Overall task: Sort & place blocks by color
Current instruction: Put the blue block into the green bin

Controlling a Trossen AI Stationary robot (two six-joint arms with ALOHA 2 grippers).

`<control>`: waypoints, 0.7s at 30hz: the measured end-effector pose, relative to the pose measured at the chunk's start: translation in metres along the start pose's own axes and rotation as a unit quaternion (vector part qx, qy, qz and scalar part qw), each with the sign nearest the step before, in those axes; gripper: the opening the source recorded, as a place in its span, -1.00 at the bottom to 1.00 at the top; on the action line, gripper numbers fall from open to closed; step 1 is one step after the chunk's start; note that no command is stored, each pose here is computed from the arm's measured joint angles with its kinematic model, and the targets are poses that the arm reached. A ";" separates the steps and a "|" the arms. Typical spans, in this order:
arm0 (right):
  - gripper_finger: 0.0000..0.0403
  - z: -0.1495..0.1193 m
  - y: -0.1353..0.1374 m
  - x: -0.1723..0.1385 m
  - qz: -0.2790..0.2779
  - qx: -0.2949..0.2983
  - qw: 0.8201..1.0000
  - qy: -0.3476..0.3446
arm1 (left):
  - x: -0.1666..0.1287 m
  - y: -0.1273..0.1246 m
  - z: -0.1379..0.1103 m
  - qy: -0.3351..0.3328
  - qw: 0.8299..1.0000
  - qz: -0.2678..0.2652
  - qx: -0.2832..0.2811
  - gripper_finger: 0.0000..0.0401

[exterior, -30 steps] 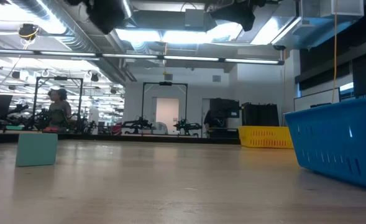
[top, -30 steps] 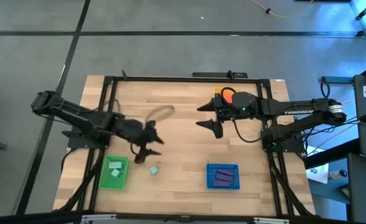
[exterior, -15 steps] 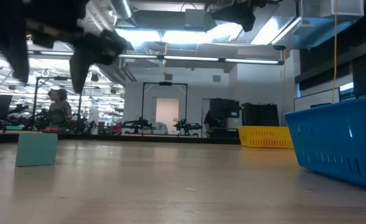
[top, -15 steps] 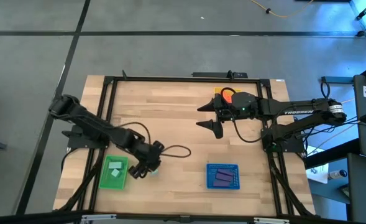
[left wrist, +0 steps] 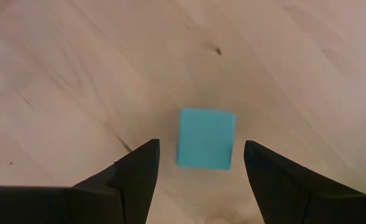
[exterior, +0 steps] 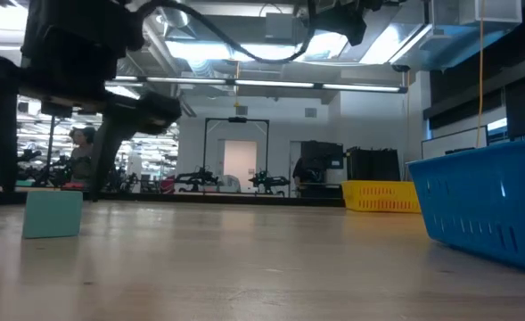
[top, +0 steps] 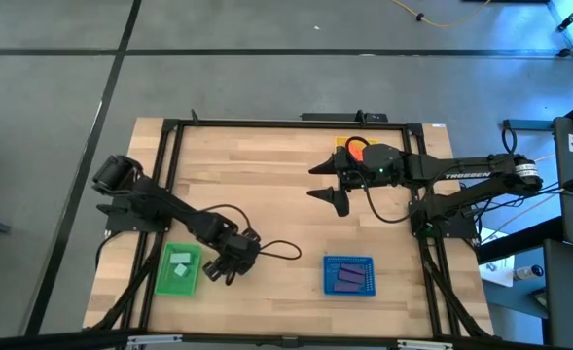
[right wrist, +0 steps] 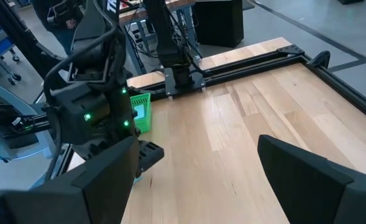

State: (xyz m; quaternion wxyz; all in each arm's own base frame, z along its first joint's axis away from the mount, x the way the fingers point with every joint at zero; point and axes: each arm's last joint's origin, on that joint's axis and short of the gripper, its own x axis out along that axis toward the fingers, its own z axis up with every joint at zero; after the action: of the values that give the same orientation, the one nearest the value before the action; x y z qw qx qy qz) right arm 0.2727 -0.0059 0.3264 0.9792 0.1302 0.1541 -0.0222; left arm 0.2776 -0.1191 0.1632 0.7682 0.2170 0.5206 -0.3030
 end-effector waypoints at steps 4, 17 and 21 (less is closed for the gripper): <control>0.65 0.000 0.000 0.000 0.000 0.000 1.000 0.000 | 0.002 0.000 0.000 0.000 1.000 -0.002 0.012 0.13; 0.65 0.000 0.000 0.000 0.000 0.000 1.000 0.000 | 0.008 -0.001 -0.006 -0.009 1.000 -0.001 0.023 0.13; 0.65 0.000 0.000 0.000 -0.001 0.000 1.000 0.000 | 0.008 -0.001 -0.006 -0.010 1.000 -0.001 0.023 0.12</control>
State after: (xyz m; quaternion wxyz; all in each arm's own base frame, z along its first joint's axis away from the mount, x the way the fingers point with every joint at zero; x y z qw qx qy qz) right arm 0.2727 -0.0059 0.3264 0.9792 0.1300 0.1539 -0.0232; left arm 0.2755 -0.1177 0.1532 0.7679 0.2312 0.5059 -0.3178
